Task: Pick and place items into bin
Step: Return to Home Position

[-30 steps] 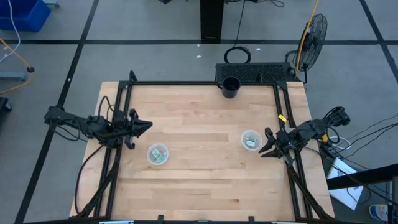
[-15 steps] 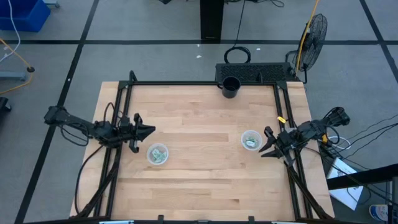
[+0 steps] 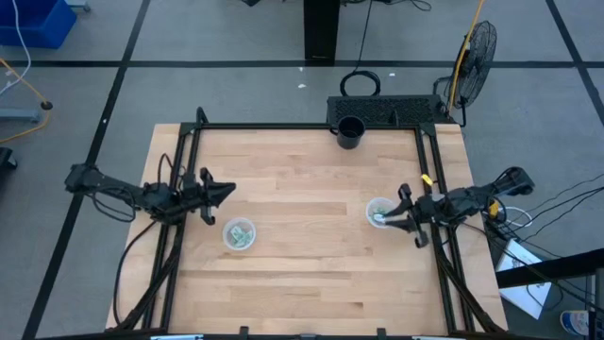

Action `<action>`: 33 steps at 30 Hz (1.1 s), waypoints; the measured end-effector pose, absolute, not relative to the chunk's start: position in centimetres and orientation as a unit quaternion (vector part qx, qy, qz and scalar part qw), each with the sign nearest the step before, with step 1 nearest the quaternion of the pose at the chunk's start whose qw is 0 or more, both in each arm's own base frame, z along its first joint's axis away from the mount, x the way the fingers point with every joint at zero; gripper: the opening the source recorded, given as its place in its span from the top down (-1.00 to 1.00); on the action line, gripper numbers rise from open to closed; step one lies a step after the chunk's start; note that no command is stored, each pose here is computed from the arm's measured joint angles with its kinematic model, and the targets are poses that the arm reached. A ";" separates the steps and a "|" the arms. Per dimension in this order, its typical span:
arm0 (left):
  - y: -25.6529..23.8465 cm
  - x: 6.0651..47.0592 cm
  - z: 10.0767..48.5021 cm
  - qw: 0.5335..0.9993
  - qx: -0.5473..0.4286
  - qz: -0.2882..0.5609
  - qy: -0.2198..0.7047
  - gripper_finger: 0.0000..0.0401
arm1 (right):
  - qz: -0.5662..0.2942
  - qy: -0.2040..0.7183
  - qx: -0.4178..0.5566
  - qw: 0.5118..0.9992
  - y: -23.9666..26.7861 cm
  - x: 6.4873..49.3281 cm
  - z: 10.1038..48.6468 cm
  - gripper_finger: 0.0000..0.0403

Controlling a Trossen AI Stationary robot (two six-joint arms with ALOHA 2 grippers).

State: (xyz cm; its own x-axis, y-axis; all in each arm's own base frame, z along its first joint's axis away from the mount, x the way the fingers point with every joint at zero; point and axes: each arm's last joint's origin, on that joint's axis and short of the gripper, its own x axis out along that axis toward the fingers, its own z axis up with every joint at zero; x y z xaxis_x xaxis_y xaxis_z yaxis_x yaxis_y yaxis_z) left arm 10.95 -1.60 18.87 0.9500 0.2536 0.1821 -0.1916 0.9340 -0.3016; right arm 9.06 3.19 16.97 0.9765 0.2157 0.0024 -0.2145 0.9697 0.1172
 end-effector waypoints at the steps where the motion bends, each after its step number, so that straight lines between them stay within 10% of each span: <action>1: -1.5 10.9 18.9 0.976 -0.142 0.124 -0.110 0.81 | 0.088 0.007 0.053 0.995 3.0 9.1 16.9 0.58; 33: -1.3 11.1 18.2 0.980 -0.119 0.141 -0.076 0.81 | 0.010 0.008 0.011 1.000 0.7 9.8 16.6 0.58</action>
State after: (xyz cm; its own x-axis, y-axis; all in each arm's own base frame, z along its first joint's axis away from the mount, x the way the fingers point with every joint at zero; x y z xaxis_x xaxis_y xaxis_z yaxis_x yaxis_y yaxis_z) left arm 11.08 -1.32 18.17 0.9486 0.2944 0.1158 -0.2583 0.9321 -0.2539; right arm 9.85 0.73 16.64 0.9997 0.0198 -0.0167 -0.0194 0.9996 0.0226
